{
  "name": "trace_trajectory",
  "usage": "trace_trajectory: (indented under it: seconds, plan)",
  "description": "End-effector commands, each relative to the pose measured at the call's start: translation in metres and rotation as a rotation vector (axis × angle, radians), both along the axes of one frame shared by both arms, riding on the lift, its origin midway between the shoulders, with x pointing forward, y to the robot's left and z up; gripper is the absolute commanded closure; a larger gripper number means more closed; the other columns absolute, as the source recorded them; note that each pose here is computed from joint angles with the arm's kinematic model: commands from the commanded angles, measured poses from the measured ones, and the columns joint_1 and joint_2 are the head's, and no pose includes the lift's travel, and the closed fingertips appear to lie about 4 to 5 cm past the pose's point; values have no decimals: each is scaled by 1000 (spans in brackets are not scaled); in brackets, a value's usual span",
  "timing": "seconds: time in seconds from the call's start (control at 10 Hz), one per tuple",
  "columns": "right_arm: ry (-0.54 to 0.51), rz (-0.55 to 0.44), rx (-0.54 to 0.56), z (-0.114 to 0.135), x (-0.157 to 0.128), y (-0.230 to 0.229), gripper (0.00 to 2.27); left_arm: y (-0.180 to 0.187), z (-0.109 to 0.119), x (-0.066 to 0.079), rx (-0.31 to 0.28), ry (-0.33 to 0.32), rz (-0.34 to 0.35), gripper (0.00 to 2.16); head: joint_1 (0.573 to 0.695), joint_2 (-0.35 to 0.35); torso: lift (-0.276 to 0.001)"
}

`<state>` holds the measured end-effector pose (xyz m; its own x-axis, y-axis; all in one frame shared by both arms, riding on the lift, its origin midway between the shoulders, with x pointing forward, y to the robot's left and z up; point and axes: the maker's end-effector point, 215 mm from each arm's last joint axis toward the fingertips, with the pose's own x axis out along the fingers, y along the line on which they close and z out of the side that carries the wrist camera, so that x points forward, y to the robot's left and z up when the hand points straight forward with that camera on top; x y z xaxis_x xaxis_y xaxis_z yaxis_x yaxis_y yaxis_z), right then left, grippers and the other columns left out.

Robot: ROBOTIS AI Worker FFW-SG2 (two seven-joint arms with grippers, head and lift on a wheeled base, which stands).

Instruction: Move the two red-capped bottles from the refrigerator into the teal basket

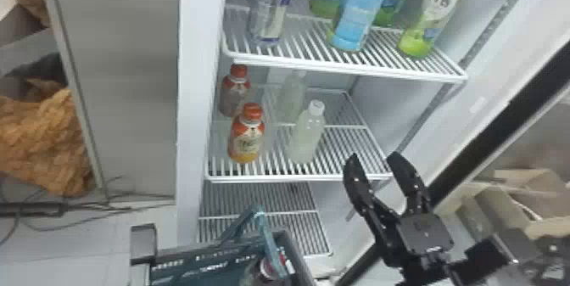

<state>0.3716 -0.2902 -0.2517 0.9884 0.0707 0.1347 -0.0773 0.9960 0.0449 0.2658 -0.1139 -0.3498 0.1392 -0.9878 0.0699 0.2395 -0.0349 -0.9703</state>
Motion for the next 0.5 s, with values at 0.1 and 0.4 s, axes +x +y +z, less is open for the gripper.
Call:
trace_trajectory:
  seconds: [0.1,0.4]
  plan:
    - [-1,0,-1,1,0,0,387,0,0,0,-1,1,1,1128,695,-350,-228]
    - [-1,3,2,1,0,2,387,0,0,0,-1,1,1,1128,695,-350,-228]
